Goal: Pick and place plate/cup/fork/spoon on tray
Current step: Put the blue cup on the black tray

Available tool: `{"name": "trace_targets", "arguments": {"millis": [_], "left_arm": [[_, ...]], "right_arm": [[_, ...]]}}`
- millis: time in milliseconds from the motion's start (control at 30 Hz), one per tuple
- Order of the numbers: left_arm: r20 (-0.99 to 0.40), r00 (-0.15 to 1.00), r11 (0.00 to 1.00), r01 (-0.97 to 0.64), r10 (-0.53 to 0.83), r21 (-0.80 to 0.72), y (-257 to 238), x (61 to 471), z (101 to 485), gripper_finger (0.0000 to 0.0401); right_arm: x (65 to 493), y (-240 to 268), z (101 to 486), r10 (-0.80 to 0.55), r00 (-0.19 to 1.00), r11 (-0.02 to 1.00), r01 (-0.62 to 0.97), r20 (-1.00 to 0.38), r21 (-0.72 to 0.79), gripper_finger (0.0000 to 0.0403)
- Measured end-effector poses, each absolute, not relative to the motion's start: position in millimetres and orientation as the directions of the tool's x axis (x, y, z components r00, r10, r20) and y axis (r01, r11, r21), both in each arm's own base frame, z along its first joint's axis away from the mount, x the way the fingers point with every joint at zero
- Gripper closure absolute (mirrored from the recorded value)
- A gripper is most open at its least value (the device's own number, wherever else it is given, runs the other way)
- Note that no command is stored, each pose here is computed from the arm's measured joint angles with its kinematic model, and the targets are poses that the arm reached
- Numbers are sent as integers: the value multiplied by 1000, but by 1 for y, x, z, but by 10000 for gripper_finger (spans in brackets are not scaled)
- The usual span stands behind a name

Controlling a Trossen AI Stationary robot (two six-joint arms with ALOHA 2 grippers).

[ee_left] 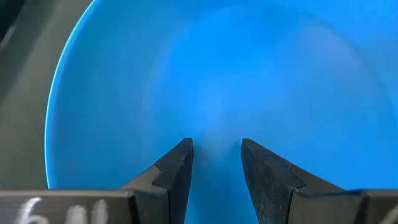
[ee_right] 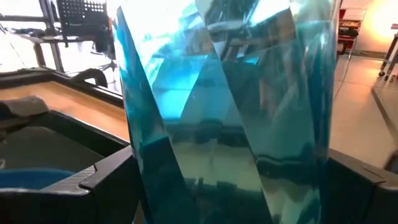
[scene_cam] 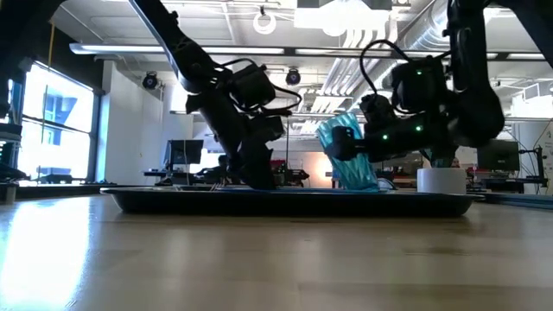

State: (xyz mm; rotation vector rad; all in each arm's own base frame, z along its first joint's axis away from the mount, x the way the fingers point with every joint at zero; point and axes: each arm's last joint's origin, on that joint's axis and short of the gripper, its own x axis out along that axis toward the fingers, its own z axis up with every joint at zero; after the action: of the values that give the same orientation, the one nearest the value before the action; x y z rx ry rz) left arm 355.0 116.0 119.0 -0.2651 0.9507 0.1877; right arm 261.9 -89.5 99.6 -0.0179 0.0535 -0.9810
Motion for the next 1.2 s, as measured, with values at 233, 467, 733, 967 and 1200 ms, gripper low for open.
{"name": "trace_targets", "arguments": {"millis": [233,467,733,967,1200], "left_arm": [[-846,532,957,-257,23,-136,106,348,127,271],[-842,539,961,-242,21,-131,104,349,130,271],[-836,549,966,-227,25,-120,104,350,130,270],[-834,551,966,-228,27,-120,105,350,130,270],[-835,549,967,-228,29,-116,104,350,130,265]], "right_arm": [[272,-86,101,-856,516,516,855,-13,-43,47],[270,-86,94,-867,498,498,867,-25,6,47],[272,-72,95,-842,539,540,841,-27,-33,17],[273,-64,95,-862,507,506,852,-31,-137,12],[272,-60,95,-882,470,470,877,-27,-93,6]]}}
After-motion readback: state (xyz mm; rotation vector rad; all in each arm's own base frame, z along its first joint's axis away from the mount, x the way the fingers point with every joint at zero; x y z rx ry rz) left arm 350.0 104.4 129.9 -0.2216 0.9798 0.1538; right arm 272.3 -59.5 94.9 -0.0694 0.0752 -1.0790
